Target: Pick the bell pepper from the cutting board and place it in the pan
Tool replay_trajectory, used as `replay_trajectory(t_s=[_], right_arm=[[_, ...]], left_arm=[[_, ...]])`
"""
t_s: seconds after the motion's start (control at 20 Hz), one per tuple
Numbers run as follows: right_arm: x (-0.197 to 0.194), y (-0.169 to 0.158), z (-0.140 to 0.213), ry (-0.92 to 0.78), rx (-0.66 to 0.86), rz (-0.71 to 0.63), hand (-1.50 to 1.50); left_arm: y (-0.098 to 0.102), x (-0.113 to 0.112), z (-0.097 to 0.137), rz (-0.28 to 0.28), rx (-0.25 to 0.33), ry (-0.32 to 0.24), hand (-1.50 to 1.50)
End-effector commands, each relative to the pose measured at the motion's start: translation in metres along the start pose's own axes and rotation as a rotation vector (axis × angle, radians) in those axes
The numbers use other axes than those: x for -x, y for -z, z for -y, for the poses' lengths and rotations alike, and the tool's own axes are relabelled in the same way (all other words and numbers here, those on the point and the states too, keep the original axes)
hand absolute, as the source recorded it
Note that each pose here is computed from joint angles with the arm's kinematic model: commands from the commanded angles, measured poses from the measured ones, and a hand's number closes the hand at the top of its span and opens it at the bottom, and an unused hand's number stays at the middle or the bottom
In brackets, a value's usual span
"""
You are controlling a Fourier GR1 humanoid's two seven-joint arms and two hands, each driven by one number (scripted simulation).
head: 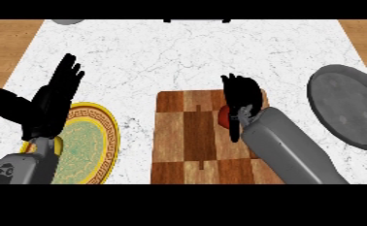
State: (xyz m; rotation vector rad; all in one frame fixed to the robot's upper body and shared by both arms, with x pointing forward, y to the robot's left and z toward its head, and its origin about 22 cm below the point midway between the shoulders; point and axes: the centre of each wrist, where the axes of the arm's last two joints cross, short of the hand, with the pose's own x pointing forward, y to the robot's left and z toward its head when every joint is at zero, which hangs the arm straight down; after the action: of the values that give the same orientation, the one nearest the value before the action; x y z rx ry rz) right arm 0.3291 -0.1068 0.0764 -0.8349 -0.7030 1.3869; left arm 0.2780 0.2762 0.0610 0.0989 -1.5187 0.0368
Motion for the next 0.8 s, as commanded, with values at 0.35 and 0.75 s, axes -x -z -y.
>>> replay_trajectory(t_s=[0.35,0.75], right_arm=[[-0.022,0.012,-0.015,0.046,-0.005,-0.032,-1.5],[-0.009,0.046,-0.042,0.019,-0.011,0.062,1.5]], left_arm=[[0.009,-0.007,0.006,-0.006,-0.006,-0.006,0.0],[0.017,0.005,0.022,-0.011,0.002,-0.008,0.0]])
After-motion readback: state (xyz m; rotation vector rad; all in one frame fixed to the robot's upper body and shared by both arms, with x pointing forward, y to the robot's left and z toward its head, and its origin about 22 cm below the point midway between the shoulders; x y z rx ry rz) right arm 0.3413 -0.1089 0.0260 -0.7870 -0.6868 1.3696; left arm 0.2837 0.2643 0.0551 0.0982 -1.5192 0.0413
